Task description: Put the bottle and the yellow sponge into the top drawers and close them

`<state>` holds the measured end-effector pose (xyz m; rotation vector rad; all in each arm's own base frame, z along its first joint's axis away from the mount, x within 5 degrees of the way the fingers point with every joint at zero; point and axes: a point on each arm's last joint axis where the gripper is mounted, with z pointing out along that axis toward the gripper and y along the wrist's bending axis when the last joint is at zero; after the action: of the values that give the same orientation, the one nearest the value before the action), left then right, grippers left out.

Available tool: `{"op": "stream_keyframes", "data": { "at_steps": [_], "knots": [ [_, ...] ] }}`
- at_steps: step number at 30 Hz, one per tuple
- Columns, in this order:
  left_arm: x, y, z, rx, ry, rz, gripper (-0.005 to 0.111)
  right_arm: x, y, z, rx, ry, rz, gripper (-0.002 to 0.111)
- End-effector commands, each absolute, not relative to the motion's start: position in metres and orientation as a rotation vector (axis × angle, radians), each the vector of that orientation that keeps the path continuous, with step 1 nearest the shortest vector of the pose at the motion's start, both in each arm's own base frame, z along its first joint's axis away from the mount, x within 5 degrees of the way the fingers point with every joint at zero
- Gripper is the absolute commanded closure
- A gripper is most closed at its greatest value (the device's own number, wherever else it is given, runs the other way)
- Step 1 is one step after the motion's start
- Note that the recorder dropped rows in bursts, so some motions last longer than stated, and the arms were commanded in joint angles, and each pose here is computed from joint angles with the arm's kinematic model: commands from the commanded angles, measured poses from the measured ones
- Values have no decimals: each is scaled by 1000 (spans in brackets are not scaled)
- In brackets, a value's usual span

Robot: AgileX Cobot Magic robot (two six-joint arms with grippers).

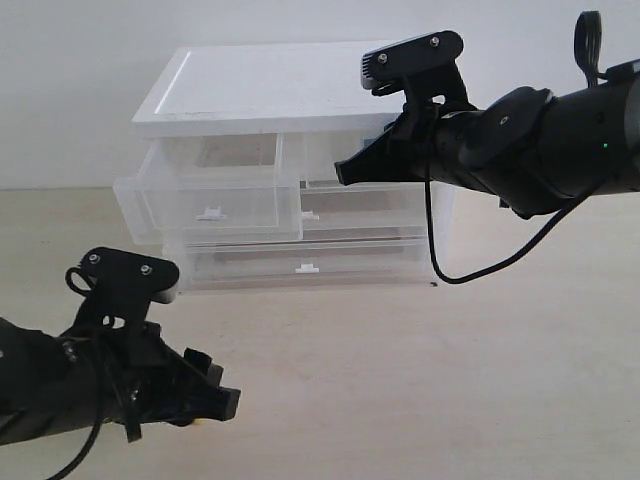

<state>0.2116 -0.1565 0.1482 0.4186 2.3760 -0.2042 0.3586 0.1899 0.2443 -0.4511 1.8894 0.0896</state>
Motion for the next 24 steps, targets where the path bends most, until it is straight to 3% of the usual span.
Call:
{"op": "stream_keyframes", "data": {
  "at_steps": [1, 14, 20, 24],
  "knots": [
    [201, -155, 175, 451, 2309, -310, 103, 362, 186, 255, -435, 1838, 52, 108],
    [212, -161, 270, 513, 1979, -438, 103, 362, 186, 255, -441, 1843, 58, 108],
    [242, -134, 298, 451, 1957, -456, 103, 362, 186, 255, -441, 1843, 58, 108],
    [235, -137, 294, 568, 2010, -559, 103, 362, 186, 255, -441, 1843, 58, 108]
  ]
}}
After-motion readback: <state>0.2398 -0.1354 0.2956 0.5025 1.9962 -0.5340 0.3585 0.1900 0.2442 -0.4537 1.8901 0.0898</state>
